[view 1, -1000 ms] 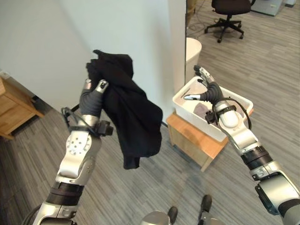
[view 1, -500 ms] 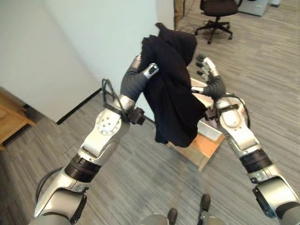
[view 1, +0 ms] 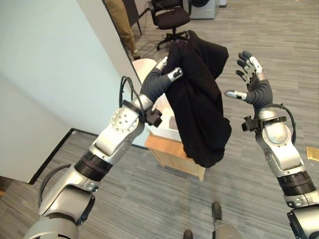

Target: Pick up bed clothes into laundry basket.

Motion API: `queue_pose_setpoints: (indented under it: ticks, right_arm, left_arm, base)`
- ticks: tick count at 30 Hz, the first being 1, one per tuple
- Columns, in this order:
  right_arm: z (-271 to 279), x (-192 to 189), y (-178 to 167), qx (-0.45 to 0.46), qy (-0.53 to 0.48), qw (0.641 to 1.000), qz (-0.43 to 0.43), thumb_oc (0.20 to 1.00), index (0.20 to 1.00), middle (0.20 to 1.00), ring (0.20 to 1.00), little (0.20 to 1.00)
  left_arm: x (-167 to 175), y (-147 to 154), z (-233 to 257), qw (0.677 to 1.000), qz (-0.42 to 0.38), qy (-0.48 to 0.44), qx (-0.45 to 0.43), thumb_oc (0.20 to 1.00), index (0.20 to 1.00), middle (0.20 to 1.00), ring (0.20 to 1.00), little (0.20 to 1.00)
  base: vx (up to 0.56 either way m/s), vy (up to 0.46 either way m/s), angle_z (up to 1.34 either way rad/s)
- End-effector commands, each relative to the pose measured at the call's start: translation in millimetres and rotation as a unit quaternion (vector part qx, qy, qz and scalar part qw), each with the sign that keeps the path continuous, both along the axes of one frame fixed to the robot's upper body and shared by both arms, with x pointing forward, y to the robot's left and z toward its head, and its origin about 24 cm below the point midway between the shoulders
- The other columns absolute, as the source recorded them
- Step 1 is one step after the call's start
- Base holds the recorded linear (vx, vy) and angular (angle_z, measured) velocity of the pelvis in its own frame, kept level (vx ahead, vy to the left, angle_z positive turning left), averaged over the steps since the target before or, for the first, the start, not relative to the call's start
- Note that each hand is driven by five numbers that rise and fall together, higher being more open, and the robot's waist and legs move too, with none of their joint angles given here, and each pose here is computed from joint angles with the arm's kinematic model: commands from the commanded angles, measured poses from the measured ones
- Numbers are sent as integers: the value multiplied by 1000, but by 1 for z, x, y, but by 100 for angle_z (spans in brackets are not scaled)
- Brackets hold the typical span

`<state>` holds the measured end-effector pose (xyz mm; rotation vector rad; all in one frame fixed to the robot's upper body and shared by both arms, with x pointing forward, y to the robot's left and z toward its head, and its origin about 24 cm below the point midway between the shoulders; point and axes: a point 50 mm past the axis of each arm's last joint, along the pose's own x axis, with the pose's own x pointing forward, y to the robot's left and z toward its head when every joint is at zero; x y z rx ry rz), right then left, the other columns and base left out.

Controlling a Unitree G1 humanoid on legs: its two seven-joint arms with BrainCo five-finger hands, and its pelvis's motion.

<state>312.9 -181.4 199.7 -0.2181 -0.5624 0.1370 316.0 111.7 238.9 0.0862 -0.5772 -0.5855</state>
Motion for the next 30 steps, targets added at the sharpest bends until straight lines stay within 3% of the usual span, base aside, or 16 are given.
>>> queue_pose_setpoints:
  ticks: [1,12,20,25,27,30]
  right_arm:
    - [24,-12,-6,23,-62,998,20,1000,1000,1000,1000,1000]
    - [2,-13,-12,22,-12,999,26,1000,1000,1000,1000,1000]
    - [-22,-4,12,41,49,994,88,1000,1000,1000,1000,1000]
    - [-46,14,21,-55,123,987,89,1000,1000,1000,1000,1000]
    - [-49,25,31,-162,135,974,87,1000,1000,1000,1000,1000]
    - [-56,31,38,-166,150,970,91,1000,1000,1000,1000,1000]
  left_arm:
    - [5,6,44,997,11,-70,10,200,200,200,200,200]
    - [10,14,61,995,33,-88,16,200,200,200,200,200]
    - [18,11,80,994,46,-100,18,200,200,200,200,200]
    - [21,10,88,994,43,-102,24,200,200,200,200,200]
    - [19,1,97,993,25,-112,27,200,200,200,200,200]
    - [18,-6,100,993,13,-115,23,200,200,200,200,200]
  base:
    - [0,0,0]
    - [10,-4,0]
    - [7,-4,2]
    - [0,0,0]
    - [0,0,0]
    - [7,-4,3]
